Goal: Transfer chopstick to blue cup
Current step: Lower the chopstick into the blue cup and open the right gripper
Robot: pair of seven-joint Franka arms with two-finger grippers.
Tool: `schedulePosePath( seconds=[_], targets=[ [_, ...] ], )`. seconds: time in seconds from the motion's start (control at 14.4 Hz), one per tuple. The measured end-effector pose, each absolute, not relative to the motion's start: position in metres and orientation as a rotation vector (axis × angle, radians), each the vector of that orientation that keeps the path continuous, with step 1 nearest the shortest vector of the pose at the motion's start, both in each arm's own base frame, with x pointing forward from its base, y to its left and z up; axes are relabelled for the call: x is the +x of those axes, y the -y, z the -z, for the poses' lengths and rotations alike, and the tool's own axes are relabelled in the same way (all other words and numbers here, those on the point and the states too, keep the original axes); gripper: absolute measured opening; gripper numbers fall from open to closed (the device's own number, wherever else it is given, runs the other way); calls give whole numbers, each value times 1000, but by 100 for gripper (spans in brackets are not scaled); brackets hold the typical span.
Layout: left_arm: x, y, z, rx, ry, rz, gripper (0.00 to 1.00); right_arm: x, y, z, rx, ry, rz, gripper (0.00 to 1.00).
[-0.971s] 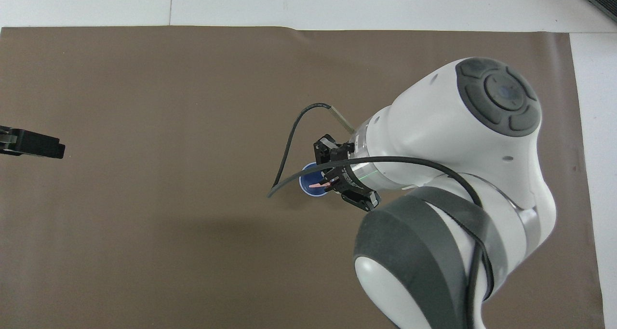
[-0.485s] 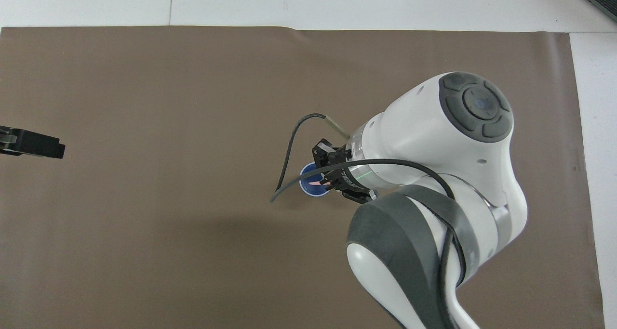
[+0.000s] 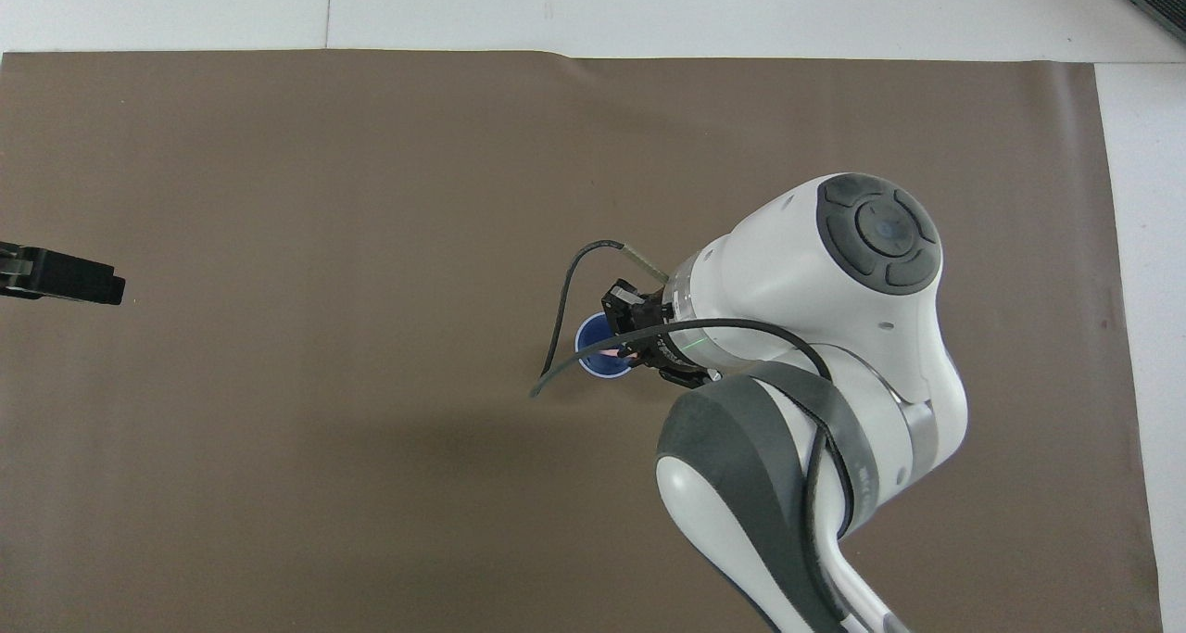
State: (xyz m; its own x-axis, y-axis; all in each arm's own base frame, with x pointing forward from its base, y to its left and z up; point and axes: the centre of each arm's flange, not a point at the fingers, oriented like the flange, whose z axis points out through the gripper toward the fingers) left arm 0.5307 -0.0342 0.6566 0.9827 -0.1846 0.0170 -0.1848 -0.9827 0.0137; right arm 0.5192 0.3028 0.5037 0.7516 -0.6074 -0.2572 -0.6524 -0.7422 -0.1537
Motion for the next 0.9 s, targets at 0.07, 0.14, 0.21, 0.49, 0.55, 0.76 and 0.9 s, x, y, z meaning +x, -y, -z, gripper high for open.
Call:
schedulePosePath(
  seconds=[0.07, 0.14, 0.21, 0.49, 0.55, 0.76, 0.9],
  targets=[
    [531, 34, -657, 3113, 290, -24, 100, 519, -303, -505, -2716, -992, -278, 14],
    [531, 34, -657, 3113, 290, -24, 100, 518, -302, -506, -2715, -991, -276, 17],
    [531, 34, -657, 3113, 290, -24, 100, 518, -302, -507, -2714, -990, -274, 26],
    [531, 34, -657, 3113, 290, -24, 100, 518, -302, -509, -2719, -956, -259, 54],
    [531, 34, -657, 3113, 290, -24, 100, 519, -302, -509, -2718, -948, -251, 60],
    [531, 34, -657, 3113, 290, -25, 100, 522, -300, -511, -2726, -924, -222, 73],
    [531, 34, -657, 3113, 290, -25, 100, 523, -297, -512, -2776, -865, -174, 92]
  ],
)
